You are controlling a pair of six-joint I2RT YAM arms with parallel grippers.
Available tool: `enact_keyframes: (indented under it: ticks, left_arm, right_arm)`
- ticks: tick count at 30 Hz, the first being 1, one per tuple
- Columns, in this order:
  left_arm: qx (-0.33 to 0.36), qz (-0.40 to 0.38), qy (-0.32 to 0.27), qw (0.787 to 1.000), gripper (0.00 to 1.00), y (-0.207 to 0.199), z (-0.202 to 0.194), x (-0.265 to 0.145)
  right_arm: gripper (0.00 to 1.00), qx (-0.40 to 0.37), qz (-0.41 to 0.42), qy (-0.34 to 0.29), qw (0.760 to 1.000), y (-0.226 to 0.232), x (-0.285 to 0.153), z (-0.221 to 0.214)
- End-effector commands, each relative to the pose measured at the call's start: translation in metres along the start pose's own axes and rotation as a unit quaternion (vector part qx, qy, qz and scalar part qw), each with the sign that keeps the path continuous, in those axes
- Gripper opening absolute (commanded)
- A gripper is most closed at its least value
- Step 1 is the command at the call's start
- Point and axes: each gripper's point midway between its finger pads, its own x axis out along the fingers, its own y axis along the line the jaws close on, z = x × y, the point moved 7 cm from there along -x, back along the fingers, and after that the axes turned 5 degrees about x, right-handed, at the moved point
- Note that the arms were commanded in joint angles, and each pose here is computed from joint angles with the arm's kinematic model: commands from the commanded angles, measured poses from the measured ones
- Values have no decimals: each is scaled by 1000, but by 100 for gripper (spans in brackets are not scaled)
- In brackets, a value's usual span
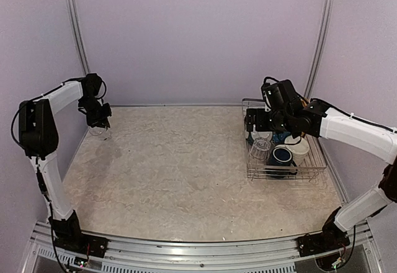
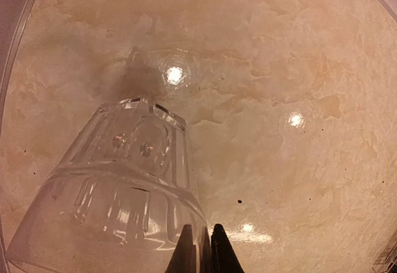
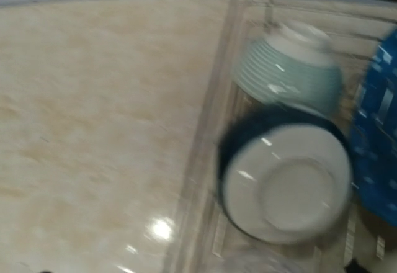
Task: Unload the mixed dishes from the dish rack
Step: Place the cup at the corner of the board.
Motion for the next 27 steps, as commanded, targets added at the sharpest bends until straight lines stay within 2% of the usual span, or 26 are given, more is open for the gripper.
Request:
enact_keyframes:
  ticks: [1,6,7,12,14,19,23,25,27]
  left_arm:
    - [-22,32,28,999,0,29,9,16]
    - [-38,49,51,997,0,47,10,32]
    - [-38,53,54,996,2,49,9,35]
    - [-33,53,64,996,31,49,8,40]
    - [-30,52,65,996,39,48,6,39]
    - [-23,45,39,998,50,41,10,20]
    - [-1,37,-14,999,64,27,10,-10]
    - [11,23,-49,998,81,18,10,-30]
    - [23,17,-83,996,91,11,8,-46]
  right_arm:
    - [100,-30,-59,21,998,-17,-6,-8]
    - [100,-36,-53,16,998,-23,-15,-11]
    - [100,-35,-48,11,998,-23,-18,-11]
    - [100,-28,-19,-13,999,-26,-35,-7]
    - [100,-34,-2,-23,999,-26,-42,-7]
    - [100,-36,10,-42,998,-33,-59,-6]
    - [100,-34,-2,-46,998,-41,-66,-11]
    - [100,-37,-10,-40,998,-44,-65,-15]
    - [100,-39,-25,-35,998,-47,-63,-15]
